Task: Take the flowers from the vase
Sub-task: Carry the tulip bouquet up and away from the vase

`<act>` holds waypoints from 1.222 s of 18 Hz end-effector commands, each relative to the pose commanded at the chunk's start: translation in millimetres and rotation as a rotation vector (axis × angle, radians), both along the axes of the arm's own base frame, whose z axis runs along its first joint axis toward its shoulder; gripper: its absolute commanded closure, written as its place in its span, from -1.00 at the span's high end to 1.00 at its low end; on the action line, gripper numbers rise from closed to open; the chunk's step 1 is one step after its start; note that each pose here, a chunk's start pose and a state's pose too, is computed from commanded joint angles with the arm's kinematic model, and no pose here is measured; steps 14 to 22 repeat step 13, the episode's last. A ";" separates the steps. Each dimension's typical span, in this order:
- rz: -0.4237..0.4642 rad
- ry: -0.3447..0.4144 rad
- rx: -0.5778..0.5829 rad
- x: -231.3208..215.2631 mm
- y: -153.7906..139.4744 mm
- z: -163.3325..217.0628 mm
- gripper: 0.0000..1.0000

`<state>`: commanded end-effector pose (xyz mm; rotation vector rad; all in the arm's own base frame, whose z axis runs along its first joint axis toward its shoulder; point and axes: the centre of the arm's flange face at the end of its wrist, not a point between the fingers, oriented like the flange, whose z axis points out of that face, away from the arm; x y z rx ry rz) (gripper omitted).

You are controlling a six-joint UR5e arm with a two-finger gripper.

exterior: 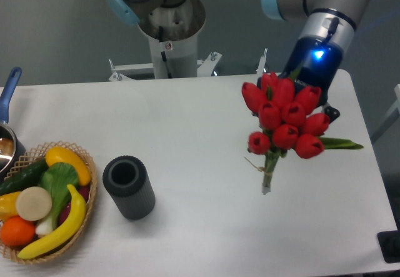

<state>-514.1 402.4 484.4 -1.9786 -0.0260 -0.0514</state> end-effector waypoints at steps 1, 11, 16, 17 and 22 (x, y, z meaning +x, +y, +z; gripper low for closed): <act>-0.001 0.006 0.001 -1.0 0.3 2.0 -0.27; 0.026 0.025 -0.046 -12.8 -6.5 -15.6 -0.28; 0.027 0.025 -0.046 -15.1 -6.8 -16.2 -0.28; 0.027 0.025 -0.046 -15.1 -6.8 -16.2 -0.28; 0.027 0.025 -0.046 -15.1 -6.8 -16.2 -0.28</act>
